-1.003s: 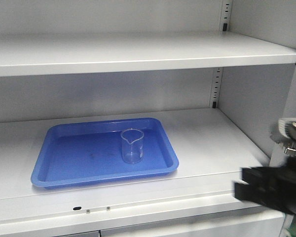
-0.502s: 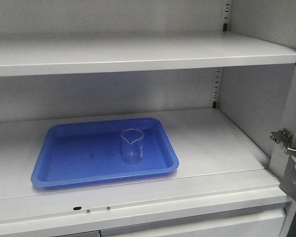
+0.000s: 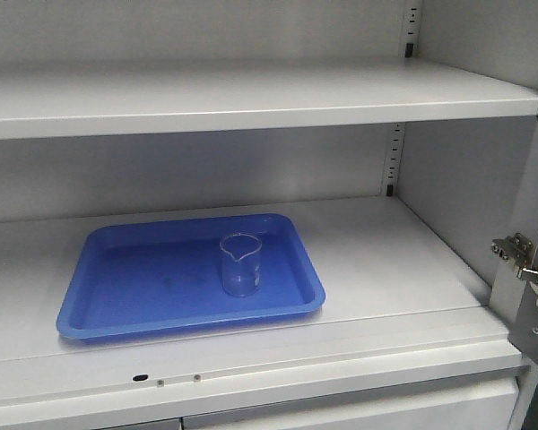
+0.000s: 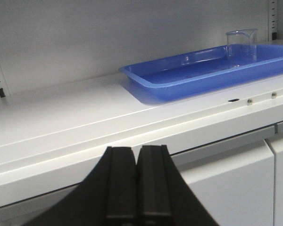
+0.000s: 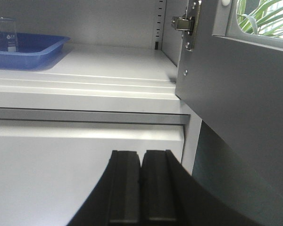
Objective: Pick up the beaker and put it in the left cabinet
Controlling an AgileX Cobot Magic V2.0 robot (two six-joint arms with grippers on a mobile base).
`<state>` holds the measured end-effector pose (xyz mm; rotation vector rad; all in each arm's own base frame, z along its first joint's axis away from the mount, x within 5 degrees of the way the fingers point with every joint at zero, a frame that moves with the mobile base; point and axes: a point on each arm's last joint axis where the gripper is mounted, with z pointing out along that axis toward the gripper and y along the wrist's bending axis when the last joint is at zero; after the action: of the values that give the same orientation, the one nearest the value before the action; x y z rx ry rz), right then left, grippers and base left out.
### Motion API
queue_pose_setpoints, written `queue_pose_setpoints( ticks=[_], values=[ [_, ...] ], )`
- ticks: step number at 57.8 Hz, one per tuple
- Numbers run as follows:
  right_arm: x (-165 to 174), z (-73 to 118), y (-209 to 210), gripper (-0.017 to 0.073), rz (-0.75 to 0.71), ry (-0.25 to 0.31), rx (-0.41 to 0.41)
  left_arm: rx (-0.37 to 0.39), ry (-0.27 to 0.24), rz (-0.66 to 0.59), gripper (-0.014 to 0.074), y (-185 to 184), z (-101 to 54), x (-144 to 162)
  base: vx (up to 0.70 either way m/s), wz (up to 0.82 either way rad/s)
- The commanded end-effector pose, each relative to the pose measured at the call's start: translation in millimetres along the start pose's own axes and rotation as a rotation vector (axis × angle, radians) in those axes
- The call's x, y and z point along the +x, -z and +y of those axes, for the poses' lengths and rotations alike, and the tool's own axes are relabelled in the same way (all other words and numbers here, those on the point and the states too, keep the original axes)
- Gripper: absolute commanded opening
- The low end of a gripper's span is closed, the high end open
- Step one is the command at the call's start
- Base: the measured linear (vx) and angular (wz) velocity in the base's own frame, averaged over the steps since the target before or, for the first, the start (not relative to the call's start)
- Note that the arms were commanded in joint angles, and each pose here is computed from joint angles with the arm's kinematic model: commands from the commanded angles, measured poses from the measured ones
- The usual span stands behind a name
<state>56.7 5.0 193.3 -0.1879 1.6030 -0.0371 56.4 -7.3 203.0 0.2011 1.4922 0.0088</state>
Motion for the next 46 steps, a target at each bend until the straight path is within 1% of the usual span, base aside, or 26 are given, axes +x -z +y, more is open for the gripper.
queue_pose_setpoints(
  ticks=[1, 46],
  values=[
    [-5.6, -0.3, 0.8, -0.0004, -0.083, 0.025, 0.008, -0.007, 0.006, -0.077, 0.0001, 1.3, 0.0, -2.6, 0.00, 0.00],
    [-5.8, -0.4, 0.6, -0.0004, -0.081, 0.026, 0.008, -0.007, 0.006, -0.077, 0.0001, 1.3, 0.0, -2.6, 0.00, 0.00]
  ],
)
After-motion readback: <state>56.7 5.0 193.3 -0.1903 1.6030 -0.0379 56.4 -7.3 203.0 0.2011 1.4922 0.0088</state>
